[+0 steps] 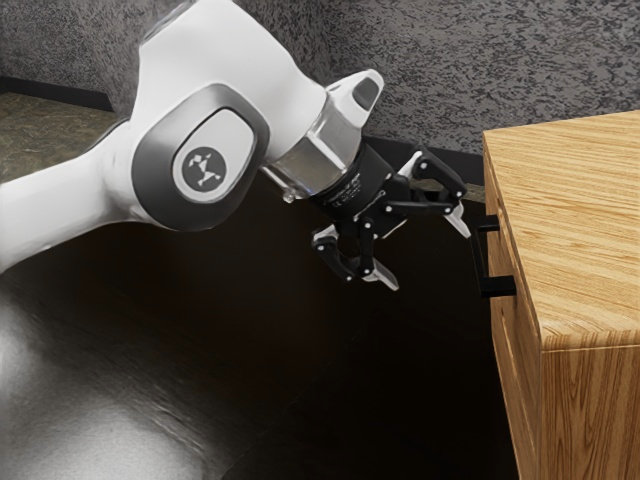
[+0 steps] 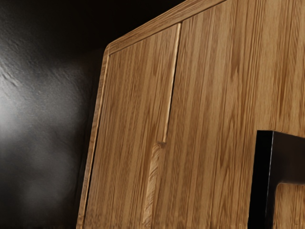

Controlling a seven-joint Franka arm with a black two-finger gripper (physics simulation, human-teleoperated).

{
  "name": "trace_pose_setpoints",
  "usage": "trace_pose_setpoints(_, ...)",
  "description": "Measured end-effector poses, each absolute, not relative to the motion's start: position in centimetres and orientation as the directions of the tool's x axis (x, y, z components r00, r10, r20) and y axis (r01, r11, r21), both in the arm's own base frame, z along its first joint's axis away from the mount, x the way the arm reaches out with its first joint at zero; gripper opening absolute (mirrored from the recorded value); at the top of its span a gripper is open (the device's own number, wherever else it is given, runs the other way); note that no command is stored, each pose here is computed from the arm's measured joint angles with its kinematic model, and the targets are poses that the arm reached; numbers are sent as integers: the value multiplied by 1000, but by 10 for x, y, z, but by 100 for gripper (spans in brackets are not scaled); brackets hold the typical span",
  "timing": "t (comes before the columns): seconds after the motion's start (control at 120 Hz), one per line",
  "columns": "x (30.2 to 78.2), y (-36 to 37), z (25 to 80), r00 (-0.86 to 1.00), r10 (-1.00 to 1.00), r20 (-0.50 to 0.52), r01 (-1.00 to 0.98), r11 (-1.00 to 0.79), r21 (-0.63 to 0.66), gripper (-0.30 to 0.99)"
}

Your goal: Pull the drawer handle with one arm to open the drawer

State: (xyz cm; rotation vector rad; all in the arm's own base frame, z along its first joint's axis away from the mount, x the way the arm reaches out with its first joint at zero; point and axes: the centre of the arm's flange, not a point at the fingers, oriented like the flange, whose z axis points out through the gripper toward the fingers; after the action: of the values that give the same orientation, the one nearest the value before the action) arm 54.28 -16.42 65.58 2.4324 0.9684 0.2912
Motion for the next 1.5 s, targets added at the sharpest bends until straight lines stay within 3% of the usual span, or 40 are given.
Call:
trace_pose_setpoints(1.108, 554, -176, 633, 704, 710, -15, 613, -597, 518, 69)
trace_pose_setpoints(1.5, 514, -149, 634, 691, 722, -32, 629, -580, 517, 69)
